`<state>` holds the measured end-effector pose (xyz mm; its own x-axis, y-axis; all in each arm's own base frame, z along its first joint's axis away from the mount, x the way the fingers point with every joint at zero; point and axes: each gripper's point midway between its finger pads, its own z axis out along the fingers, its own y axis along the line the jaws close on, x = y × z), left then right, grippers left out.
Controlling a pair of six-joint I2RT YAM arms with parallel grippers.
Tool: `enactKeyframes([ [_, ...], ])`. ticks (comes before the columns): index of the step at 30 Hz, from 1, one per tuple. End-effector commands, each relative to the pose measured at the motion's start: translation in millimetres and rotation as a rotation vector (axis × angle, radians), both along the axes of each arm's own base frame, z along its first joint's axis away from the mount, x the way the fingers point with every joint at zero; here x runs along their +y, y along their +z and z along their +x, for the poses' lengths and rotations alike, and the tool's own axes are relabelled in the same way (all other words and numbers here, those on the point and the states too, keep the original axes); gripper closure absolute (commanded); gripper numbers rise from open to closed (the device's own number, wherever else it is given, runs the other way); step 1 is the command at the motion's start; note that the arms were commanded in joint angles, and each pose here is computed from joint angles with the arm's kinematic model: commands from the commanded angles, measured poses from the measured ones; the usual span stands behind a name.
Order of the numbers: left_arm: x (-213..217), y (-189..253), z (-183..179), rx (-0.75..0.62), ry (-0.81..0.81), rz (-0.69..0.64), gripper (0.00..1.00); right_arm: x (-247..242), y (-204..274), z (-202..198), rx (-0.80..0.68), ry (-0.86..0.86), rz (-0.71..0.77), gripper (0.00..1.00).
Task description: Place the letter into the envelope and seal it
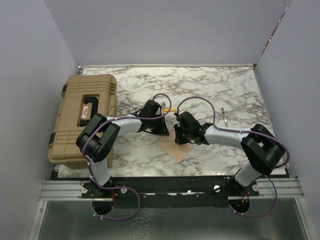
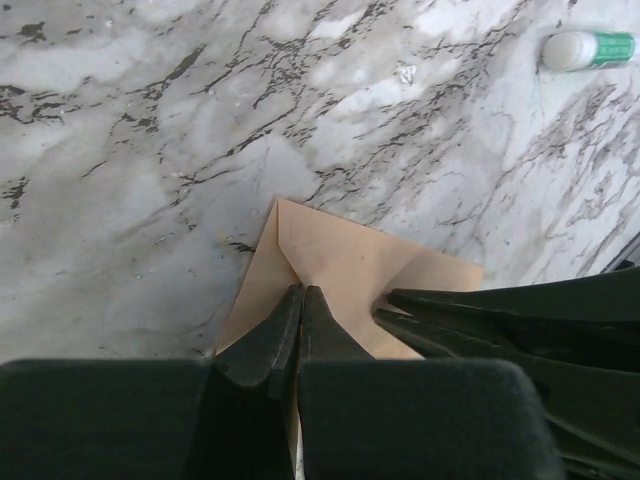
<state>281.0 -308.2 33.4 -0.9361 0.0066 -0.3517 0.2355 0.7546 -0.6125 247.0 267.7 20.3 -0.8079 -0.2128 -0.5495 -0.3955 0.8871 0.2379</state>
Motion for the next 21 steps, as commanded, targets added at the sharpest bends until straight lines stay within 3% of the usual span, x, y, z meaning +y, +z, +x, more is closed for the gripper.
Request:
enactKeyframes([
  [1, 4, -17, -4, 0.023, 0.001, 0.012, 1.00, -11, 3, -2, -0.019, -0.005, -0.043, 0.84],
  [16, 22, -39, -22, 0.128, 0.061, 0.026, 1.00, 19, 2, 19, 0.015, -0.059, -0.099, 0.82],
  [21, 23, -35, -18, 0.135, 0.072, 0.009, 1.00, 16, -13, 10, 0.049, -0.066, -0.160, 0.91],
])
